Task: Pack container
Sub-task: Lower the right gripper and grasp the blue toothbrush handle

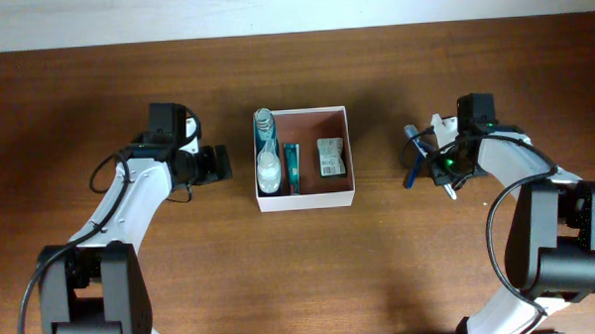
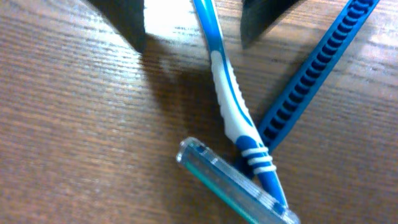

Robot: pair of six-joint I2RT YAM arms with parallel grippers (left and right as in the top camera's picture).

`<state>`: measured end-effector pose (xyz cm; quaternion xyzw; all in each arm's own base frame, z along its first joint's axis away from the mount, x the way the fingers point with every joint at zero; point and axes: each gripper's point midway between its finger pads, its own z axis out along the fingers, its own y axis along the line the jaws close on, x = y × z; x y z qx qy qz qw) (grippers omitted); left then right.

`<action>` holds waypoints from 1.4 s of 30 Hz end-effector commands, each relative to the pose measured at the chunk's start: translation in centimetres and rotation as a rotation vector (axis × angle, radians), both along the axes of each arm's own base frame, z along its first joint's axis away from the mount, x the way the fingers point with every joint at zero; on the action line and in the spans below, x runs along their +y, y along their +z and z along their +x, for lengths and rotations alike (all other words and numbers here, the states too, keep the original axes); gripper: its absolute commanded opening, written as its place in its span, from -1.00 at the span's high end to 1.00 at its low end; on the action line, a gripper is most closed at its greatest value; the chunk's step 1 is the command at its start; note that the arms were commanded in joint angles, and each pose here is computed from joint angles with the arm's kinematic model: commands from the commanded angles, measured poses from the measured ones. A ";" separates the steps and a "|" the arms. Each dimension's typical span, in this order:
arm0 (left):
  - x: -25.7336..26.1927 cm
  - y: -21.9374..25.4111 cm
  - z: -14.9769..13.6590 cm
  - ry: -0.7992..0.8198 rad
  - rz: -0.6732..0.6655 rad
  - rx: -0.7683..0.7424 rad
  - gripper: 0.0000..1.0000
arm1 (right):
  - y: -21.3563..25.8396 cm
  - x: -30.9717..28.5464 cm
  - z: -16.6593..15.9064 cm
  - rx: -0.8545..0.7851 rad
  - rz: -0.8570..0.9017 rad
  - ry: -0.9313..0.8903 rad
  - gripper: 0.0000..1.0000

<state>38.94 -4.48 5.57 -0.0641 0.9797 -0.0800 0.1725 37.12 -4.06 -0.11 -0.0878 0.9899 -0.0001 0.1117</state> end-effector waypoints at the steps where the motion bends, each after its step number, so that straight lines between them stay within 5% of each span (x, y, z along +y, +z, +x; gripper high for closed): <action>1: 0.2 0.2 0.2 0.006 0.003 -0.008 -0.99 | -1.8 0.1 -1.2 0.056 0.008 -0.005 0.43; 6: 0.2 0.2 0.2 0.006 0.003 -0.008 -0.99 | -1.7 0.9 -1.0 0.049 0.052 0.003 0.45; 9: 0.2 0.2 0.2 0.006 0.003 -0.008 -0.99 | -1.7 1.3 -1.0 0.046 0.072 0.008 0.74; 14: 0.2 0.2 0.2 0.006 0.003 -0.008 -0.99 | -1.5 1.5 -0.8 0.040 0.089 -0.011 0.92; 35: 0.2 0.3 0.3 0.006 0.003 -0.009 -0.99 | 12.4 6.3 3.3 -0.006 0.179 0.046 0.92; 37: 0.2 0.3 0.3 0.006 0.003 -0.009 -0.99 | 12.2 5.9 3.2 0.003 0.166 0.011 0.73; 42: 0.2 0.3 0.3 0.006 0.003 -0.009 -0.99 | 9.6 5.4 1.4 0.079 0.143 -0.032 -0.54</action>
